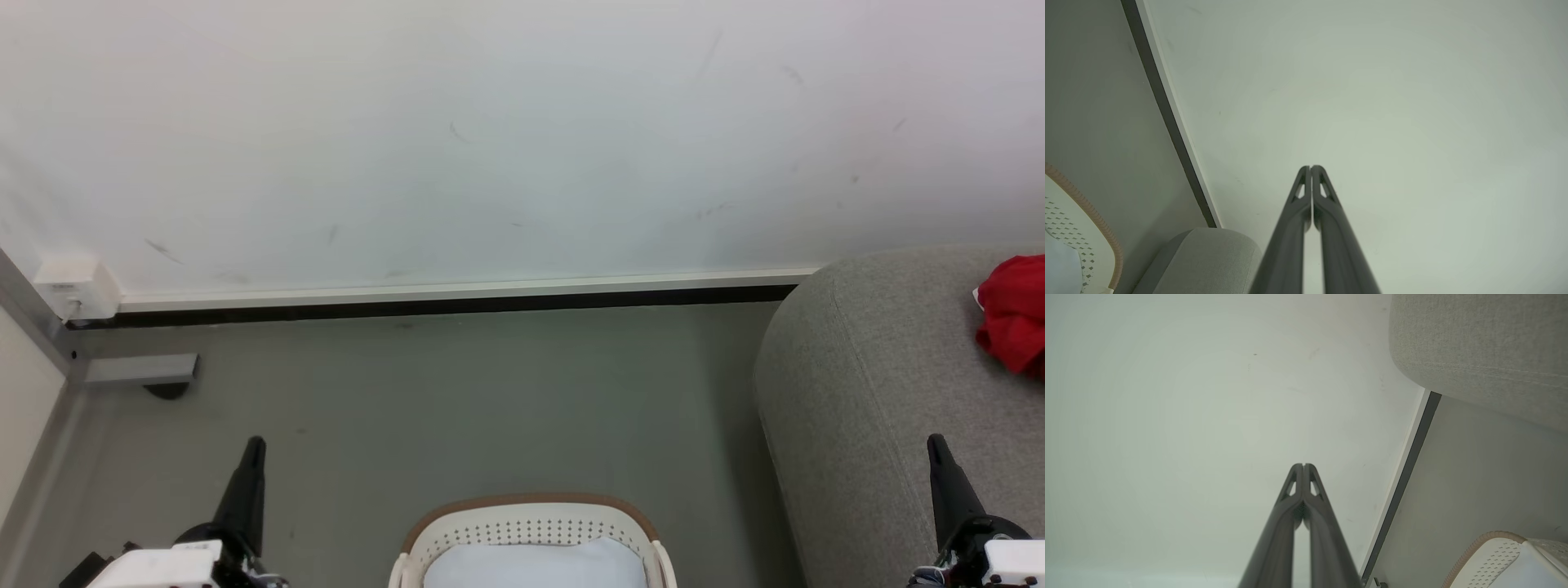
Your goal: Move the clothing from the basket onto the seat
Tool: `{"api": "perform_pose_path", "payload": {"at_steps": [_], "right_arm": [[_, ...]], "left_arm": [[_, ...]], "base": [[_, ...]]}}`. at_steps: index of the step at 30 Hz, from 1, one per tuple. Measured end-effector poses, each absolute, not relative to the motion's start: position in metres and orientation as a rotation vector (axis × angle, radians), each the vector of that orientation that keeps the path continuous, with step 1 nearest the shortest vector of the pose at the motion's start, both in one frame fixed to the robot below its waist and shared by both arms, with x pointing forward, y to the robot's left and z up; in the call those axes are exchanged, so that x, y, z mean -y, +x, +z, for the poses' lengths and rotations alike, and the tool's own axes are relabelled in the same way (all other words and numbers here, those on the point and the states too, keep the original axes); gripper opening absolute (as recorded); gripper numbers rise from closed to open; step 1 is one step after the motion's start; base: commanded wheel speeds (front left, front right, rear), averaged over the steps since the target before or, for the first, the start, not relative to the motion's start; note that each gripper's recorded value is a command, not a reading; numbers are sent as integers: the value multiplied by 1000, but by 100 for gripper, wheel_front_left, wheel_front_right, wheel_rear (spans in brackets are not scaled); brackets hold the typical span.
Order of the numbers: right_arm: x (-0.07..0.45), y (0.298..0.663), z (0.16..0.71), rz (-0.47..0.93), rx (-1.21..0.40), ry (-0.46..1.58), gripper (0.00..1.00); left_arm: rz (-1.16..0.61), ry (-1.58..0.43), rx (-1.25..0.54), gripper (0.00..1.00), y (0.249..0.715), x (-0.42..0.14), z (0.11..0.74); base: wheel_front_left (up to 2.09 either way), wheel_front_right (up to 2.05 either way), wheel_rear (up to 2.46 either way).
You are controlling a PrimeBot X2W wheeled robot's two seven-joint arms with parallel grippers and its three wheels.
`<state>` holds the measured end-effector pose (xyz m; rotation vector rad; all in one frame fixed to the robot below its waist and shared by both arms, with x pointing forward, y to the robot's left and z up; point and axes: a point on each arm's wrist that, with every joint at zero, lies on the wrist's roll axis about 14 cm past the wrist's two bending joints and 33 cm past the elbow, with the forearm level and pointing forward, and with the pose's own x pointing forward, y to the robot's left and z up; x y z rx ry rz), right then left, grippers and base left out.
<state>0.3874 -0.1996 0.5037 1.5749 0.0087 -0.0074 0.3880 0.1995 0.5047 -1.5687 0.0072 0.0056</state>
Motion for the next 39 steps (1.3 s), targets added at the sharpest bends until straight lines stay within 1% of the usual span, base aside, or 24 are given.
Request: {"api": "perform_pose_path", "payload": {"at_steps": [39], "right_arm": [[200,387,504,-7,-9,1575,0]], "left_arm": [[6,-1569,-7,0,388,-200,505]], "base": [[0,0,0]]}}
